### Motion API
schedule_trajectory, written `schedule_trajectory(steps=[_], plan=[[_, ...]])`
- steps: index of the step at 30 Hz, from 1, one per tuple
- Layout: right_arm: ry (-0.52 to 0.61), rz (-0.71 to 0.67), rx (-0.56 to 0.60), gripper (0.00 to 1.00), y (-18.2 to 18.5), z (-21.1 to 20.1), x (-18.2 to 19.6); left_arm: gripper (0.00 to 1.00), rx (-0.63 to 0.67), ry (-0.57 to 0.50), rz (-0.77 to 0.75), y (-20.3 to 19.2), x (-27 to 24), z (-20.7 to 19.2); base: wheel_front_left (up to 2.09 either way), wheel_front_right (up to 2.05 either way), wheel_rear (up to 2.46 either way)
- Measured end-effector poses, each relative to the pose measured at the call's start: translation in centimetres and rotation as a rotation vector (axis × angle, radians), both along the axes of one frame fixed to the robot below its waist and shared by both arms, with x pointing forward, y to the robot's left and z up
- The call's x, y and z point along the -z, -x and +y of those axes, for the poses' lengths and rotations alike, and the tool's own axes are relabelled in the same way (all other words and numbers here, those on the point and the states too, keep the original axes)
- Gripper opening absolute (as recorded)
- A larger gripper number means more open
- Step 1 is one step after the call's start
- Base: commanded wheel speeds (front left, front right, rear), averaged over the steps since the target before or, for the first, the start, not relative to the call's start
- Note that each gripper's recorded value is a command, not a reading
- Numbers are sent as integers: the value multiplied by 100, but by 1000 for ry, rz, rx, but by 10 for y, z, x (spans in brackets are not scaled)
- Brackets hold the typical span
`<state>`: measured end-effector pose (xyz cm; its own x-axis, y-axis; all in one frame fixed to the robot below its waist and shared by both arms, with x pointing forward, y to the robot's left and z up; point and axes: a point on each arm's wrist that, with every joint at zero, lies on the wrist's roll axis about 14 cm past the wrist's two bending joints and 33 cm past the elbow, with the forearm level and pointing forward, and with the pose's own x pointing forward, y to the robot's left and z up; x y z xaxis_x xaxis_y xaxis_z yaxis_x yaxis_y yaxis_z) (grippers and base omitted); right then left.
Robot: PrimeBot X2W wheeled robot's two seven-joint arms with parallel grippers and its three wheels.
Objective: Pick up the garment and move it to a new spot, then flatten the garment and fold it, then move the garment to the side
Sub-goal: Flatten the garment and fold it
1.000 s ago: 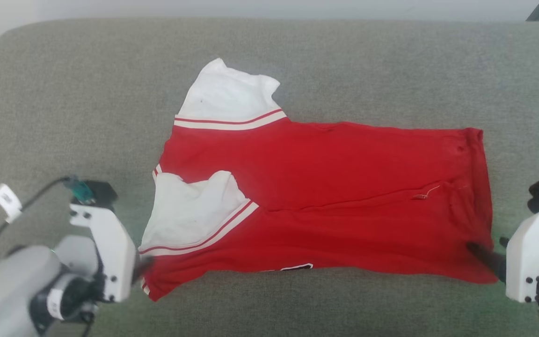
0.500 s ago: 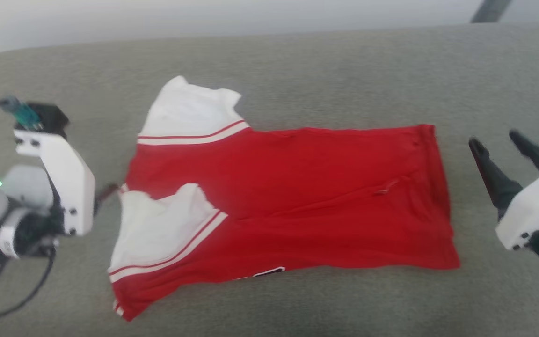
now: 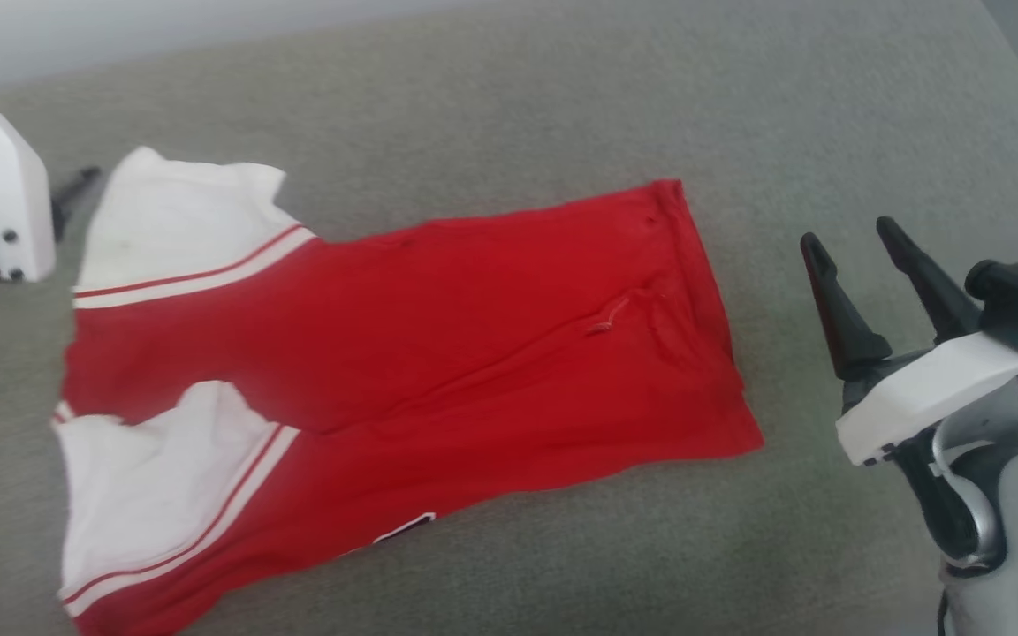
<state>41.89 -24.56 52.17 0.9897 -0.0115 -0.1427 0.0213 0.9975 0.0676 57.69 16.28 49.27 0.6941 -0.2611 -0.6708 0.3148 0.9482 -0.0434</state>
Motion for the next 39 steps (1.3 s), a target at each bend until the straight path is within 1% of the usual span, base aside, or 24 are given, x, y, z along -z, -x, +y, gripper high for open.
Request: schedule_trajectory(steps=[4, 9, 13, 17, 18, 19, 20, 25, 29, 34, 39], plan=[[-13, 56, 30, 100, 4, -7, 22, 100, 4, -2, 50, -22, 22, -8, 0, 0, 0], [-9, 96, 54, 100, 2, -14, 39, 100, 4, -9, 156, -38, 56, -21, 0, 0, 0], [-14, 136, 49, 100, -1, -13, 51, 100, -29, -21, 240, -41, 82, -21, 0, 0, 0], [-16, 194, 8, 100, -8, -5, 64, 100, -71, -38, 351, -34, 109, -17, 0, 0, 0], [-15, 202, 1, 100, -10, -4, 65, 62, -72, -39, 363, -35, 109, -17, 0, 0, 0], [-14, 209, -10, 100, -13, -1, 66, 62, -72, -41, 372, -35, 111, -18, 0, 0, 0], [-11, 212, -23, 100, -17, 1, 66, 0, -66, -46, 379, -35, 113, -18, 0, 0, 0], [-11, 248, -83, 100, -40, 12, 69, 0, -54, -37, 378, -38, 117, -21, 0, 0, 0], [-8, 309, -129, 100, -63, 19, 75, 0, -55, -31, 369, -42, 117, -21, 0, 0, 0], [17, 464, -196, 100, -84, 30, 94, 0, -57, -22, 350, -48, 116, -20, 0, 0, 0], [22, 696, -245, 100, -84, 37, 127, 0, -55, -24, 334, -51, 117, -18, 0, 0, 0]])
